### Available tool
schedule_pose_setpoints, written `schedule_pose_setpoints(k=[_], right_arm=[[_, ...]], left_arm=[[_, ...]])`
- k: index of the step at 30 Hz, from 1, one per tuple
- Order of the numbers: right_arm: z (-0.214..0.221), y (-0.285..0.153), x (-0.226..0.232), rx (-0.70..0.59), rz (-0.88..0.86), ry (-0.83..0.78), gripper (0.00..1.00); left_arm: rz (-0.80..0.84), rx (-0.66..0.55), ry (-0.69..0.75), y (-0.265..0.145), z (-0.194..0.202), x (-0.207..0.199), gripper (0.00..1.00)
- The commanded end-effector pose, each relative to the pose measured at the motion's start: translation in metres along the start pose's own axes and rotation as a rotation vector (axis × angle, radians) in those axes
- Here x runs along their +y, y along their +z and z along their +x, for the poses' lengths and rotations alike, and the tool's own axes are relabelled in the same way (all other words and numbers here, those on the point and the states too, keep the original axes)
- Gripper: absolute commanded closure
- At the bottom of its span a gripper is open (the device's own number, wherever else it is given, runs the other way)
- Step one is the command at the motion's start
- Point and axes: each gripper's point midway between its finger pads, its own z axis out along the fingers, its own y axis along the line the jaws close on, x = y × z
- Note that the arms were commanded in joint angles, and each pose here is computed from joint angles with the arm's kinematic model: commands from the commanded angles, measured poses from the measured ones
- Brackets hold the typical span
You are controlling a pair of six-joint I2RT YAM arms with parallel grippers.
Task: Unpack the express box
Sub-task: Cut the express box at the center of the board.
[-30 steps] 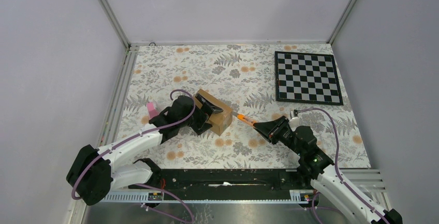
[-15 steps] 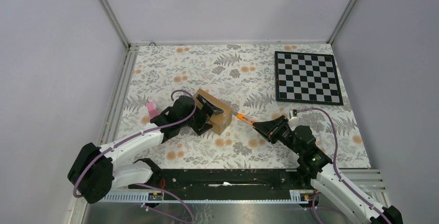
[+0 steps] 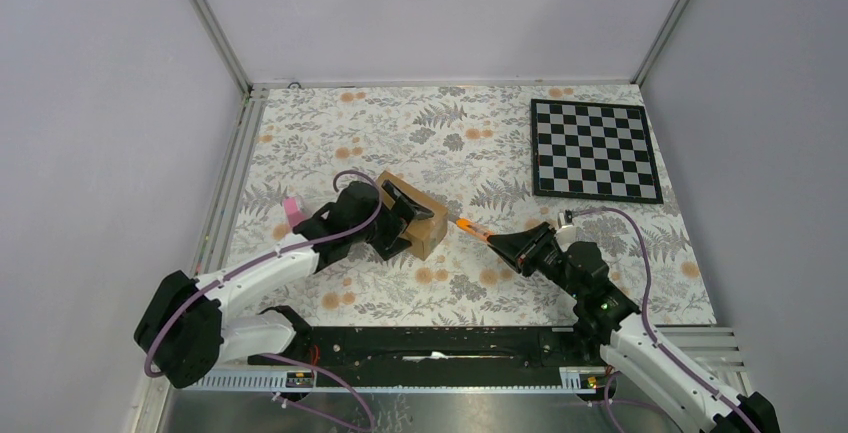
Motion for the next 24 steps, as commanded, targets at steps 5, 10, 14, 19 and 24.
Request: schedule_pose_setpoints(k=[5,10,14,19,24], right_arm=[[-0.002,0.002,0.011,-0.008,-0.044,-0.014,1.0],[0.0,0.004,0.01,0.002,-0.039,-0.019,1.0],[0.002,0.005,0.011,0.016,-0.041,-0.021,1.0],[0.005,0.007,0.011,0.041,-0.038,-0.029,1.0],[0.01,0.008,0.013,0.073,-0.043,-0.035,1.0]], left_arm=[[0.04,0.007,0.031,0.001,0.0,-0.02,0.09],[0.037,0.005,0.04,0.004,-0.001,-0.019,0.17],[0.04,0.014,0.043,0.005,0.001,-0.019,0.25],[0.049,0.025,0.048,0.007,0.002,-0.02,0.3],[0.053,0.03,0.049,0.008,0.003,-0.021,0.3]])
